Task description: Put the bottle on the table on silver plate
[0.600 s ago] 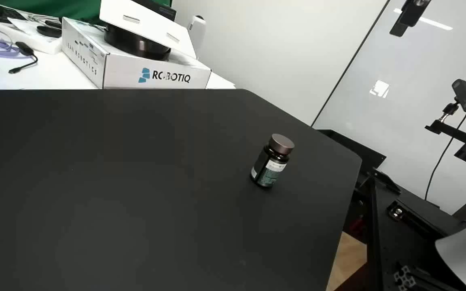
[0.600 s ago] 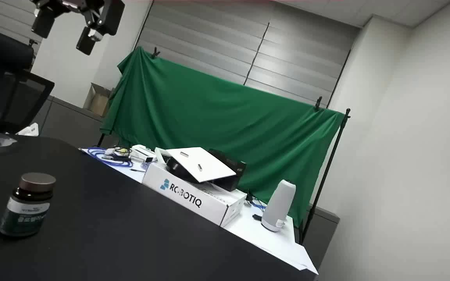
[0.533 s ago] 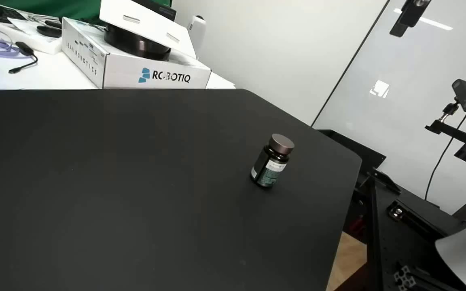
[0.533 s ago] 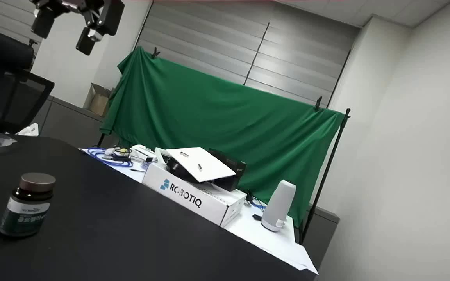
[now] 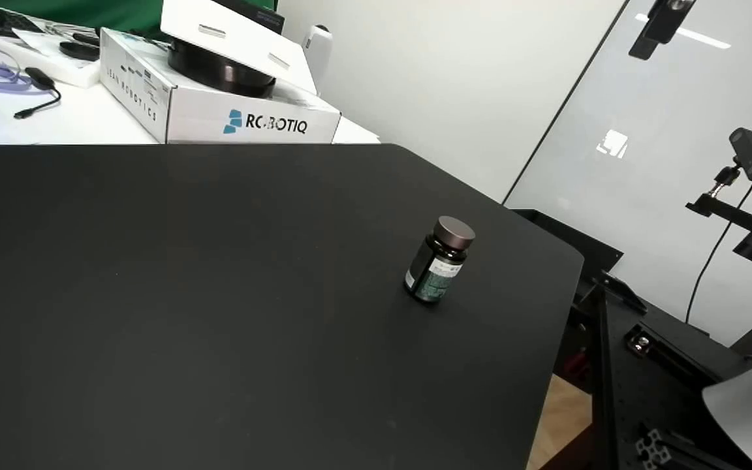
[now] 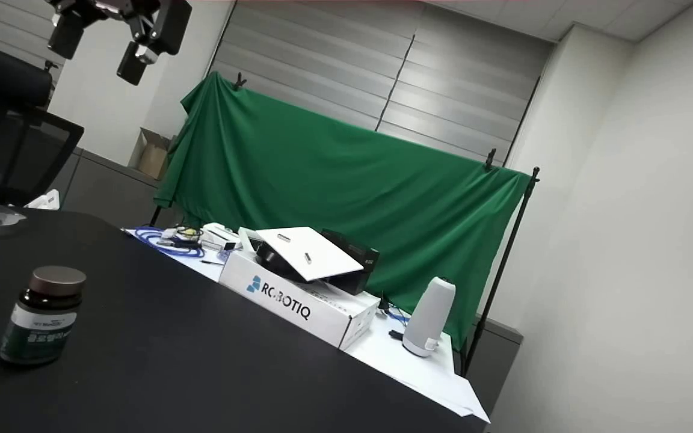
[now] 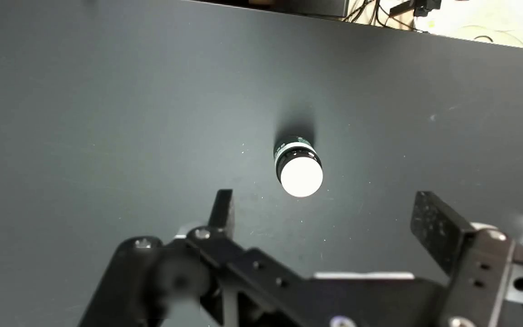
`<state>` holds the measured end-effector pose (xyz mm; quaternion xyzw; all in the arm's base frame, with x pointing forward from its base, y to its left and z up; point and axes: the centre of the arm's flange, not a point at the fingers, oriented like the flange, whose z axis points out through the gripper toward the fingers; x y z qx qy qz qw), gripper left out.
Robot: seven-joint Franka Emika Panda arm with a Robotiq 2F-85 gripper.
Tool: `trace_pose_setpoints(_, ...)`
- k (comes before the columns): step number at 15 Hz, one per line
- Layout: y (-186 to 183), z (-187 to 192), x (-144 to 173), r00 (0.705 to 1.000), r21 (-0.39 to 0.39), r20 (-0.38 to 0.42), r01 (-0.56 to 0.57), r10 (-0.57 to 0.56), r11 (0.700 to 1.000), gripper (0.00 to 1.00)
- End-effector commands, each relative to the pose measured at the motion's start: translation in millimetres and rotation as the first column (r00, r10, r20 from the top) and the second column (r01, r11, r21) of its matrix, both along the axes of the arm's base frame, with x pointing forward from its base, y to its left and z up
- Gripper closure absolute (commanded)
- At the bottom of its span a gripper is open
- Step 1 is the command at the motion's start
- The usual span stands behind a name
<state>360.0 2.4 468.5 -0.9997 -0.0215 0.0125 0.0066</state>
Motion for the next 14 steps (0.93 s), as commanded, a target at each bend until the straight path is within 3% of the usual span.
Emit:
trace_pose_setpoints(1, 0, 0, 0, 1.000, 0.000, 0.000, 0.000, 0.000, 1.000, 0.00)
trace_pose_setpoints(8, -1, -10, 11, 0.999, -0.019, 0.032, 0.011, -0.010, 1.000, 0.00)
trace_pose_setpoints(12, -4, -48, 43, 0.997, -0.020, 0.080, -0.002, 0.004, 1.000, 0.00)
trace_pose_setpoints(14, -3, -74, 55, 0.998, -0.014, 0.058, -0.006, 0.007, 1.000, 0.00)
